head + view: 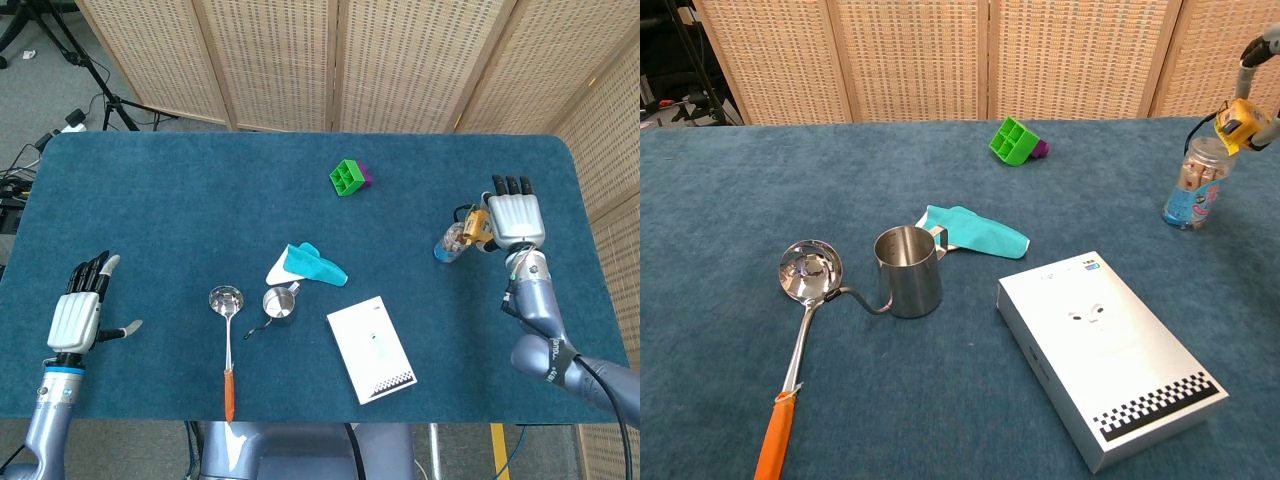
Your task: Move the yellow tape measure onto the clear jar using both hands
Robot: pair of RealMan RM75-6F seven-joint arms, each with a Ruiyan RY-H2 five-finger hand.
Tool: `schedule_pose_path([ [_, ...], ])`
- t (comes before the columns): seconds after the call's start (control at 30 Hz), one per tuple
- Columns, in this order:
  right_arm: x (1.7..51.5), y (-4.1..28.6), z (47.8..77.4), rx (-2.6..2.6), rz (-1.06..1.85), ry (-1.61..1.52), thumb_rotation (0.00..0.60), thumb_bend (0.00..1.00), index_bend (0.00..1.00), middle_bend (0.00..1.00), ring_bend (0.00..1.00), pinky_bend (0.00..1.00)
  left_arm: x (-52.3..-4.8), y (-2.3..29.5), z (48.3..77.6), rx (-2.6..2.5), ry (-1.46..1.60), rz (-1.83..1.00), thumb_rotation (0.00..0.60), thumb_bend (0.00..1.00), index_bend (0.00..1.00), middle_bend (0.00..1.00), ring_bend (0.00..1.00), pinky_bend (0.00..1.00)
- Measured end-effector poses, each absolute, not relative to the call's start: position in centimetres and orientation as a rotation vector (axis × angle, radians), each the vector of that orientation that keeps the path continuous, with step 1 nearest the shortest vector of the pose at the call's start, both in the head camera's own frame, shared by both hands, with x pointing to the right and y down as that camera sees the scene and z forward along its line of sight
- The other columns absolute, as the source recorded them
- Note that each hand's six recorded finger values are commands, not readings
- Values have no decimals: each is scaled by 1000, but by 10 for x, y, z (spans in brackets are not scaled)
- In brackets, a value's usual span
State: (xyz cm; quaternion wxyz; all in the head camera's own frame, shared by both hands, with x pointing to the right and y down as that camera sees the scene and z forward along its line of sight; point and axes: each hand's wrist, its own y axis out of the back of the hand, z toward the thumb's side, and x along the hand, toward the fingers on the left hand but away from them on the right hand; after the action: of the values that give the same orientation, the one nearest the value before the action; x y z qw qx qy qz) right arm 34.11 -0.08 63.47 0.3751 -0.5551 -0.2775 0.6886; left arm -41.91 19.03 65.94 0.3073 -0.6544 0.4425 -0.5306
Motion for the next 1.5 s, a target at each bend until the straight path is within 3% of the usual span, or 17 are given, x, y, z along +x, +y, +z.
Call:
schedule_pose_path([
  [0.7, 326, -1, 643, -1434, 1749, -682, 600, 258, 557, 69, 0, 0, -419, 191, 660, -1735, 1171, -1409, 492, 109, 21, 0, 0, 0],
  [1.03, 328, 1, 645, -1450, 1752, -679, 600, 236, 552, 2, 0, 0, -418, 191, 660, -1743, 1169, -1408, 494, 109, 21, 0, 0, 0],
  [1.5, 326, 4, 644, -1468, 1757, -661, 600, 213, 351, 0, 0, 0, -418, 191, 660, -1742, 1172, -1406, 492, 109, 21, 0, 0, 0],
])
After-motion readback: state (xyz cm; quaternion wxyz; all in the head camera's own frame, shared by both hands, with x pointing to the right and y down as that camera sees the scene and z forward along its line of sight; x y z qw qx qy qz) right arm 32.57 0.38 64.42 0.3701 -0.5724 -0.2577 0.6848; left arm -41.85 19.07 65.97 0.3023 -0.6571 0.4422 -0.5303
